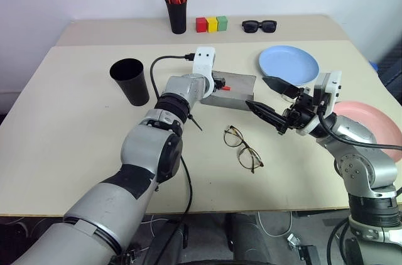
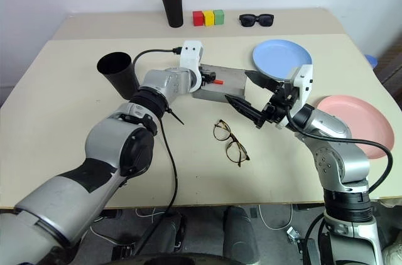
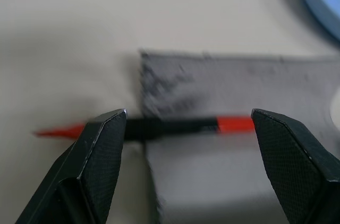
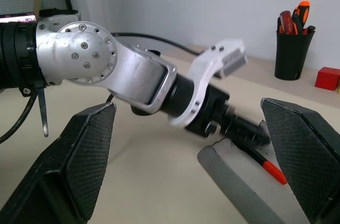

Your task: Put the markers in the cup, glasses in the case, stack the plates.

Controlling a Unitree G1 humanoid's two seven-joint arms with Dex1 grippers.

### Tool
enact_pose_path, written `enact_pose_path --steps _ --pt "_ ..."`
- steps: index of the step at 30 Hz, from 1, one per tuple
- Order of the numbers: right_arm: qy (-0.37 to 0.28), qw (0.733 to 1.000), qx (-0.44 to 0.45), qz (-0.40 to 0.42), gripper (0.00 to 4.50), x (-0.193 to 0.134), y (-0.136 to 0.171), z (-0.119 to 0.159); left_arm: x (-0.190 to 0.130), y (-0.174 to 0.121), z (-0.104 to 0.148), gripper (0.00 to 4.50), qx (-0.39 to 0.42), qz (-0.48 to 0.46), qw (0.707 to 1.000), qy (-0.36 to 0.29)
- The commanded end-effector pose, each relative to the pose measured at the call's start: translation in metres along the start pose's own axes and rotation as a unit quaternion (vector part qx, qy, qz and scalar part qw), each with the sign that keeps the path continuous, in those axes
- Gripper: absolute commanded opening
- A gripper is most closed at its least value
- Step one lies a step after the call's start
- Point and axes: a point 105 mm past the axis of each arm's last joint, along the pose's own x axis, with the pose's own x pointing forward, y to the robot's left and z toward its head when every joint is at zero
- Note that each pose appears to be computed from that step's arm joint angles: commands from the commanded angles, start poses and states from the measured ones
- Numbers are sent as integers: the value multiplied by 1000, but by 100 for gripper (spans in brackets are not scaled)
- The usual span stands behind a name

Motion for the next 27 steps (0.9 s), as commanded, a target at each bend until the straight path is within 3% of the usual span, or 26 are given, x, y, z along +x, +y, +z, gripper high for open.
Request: enact_pose_path --steps 1,19,22,27 --pt "2 999 -35 -18 450 -7 -9 7 -4 -5 11 381 24 -6 1000 -13" --pt "4 999 -38 -18 450 -4 -8 3 -3 -1 -16 381 25 2 999 25" --pt "2 999 -38 -16 450 -3 -7 4 -3 -2 -21 296 17 -2 999 32" --pt "3 999 -38 -16 450 -3 -8 4 -4 -4 -21 59 21 -2 999 33"
